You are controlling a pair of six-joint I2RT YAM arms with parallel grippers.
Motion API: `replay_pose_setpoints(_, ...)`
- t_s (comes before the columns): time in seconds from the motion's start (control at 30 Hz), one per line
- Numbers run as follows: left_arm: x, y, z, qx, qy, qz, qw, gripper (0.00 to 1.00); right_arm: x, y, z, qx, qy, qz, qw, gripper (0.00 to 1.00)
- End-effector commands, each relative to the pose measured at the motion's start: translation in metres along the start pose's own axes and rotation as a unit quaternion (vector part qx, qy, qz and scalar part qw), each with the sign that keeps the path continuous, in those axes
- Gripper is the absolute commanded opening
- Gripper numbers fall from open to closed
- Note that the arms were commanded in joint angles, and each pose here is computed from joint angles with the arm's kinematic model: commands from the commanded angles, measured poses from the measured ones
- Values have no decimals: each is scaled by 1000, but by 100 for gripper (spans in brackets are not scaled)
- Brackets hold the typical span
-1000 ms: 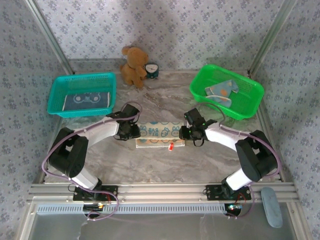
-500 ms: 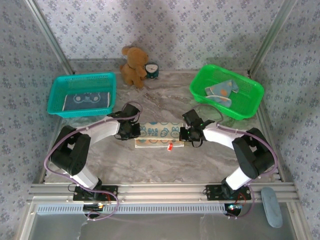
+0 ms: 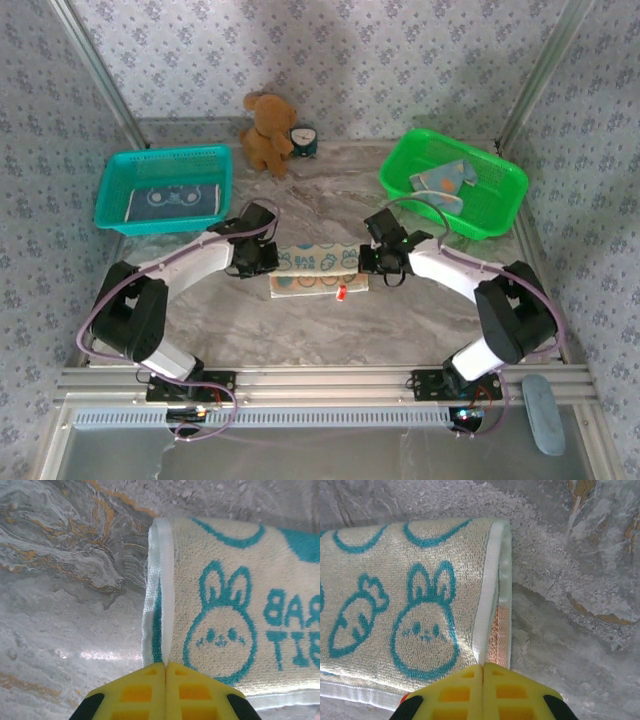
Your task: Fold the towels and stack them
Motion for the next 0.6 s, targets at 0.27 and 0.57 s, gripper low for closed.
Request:
replay_pose_setpoints(0.27,42,-2,11,39,9,11,999,0,25,-3,1,9,-1,9,1000,0)
replay_pose_setpoints(0.57,40,-6,37,68,31,19,997,0,28,-9,10,10,4,14,1000,0)
Point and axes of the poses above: each hand's point on the last joint's axis, 136 mm out from that joint toward the fingers, its own x axis back along the fingers, its own y axis along the line the jaws close on, z = x × y, the point moved 4 cm from there along x, back along the fingers, and after that the axes turned 5 degrees about -x, right-handed, at the moved point
